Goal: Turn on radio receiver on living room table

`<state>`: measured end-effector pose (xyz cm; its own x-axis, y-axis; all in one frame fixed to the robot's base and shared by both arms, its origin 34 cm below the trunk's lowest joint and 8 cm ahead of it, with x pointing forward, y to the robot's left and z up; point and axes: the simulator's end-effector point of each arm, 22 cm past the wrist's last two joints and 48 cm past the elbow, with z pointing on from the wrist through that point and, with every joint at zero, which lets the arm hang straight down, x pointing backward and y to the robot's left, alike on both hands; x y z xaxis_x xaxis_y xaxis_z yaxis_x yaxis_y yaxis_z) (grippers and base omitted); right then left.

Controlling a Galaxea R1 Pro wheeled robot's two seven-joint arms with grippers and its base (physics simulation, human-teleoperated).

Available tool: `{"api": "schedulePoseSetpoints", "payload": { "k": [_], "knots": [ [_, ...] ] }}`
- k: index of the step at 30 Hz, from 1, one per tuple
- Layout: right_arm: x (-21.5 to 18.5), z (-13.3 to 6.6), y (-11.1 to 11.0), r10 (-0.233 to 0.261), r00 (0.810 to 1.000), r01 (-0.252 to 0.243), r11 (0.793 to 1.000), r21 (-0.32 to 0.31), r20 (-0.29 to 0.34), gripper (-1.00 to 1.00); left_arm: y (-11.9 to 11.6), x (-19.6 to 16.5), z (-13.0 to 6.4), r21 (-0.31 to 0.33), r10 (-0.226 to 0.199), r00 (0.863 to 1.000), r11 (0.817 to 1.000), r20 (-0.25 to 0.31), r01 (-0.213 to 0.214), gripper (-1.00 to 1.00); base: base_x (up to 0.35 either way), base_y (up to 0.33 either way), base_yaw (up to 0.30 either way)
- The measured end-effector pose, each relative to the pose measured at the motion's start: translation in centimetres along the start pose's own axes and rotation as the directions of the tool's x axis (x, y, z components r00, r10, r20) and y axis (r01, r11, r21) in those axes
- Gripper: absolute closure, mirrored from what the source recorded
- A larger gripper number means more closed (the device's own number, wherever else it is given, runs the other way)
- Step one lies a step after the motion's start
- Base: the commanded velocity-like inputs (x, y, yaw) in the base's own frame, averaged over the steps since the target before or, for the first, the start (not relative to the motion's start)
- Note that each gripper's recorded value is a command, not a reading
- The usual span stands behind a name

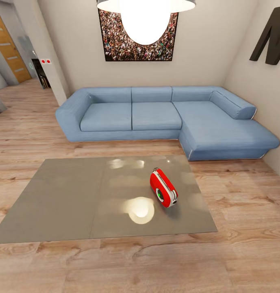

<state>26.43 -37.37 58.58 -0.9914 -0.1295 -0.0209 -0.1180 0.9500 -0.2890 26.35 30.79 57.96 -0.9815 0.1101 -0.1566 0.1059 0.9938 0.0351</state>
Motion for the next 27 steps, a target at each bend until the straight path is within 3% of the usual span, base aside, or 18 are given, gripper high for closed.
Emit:
{"api": "schedulePoseSetpoints", "payload": {
  "k": [5, 10, 27],
  "knots": [
    [0.0, -0.1, 0.7, 0.0, 1.0, 0.0, 1.0, -0.008, 0.001, -1.0, -6.5, -0.4, 0.0, 0.086, -0.011, 1.0, 0.996, 0.004, 0.011, 1.0, 0.0, 0.0, 0.0],
    [0.0, -0.1, 0.9, 0.001, 1.0, -0.001, 1.0, -0.011, 0.001, -1.0, -11.2, -0.9, -0.3, 0.146, -0.024, 1.0, 0.989, 0.009, 0.022, 1.0, 0.0, 0.0, 0.0],
    [0.0, -0.2, 1.0, 0.001, 1.0, -0.001, 1.0, -0.012, 0.001, -1.0, -12.8, -1.0, -0.4, 0.166, -0.03, 1.0, 0.986, 0.009, 0.028, 1.0, 0.0, 0.0, 0.0]
  ]
}}
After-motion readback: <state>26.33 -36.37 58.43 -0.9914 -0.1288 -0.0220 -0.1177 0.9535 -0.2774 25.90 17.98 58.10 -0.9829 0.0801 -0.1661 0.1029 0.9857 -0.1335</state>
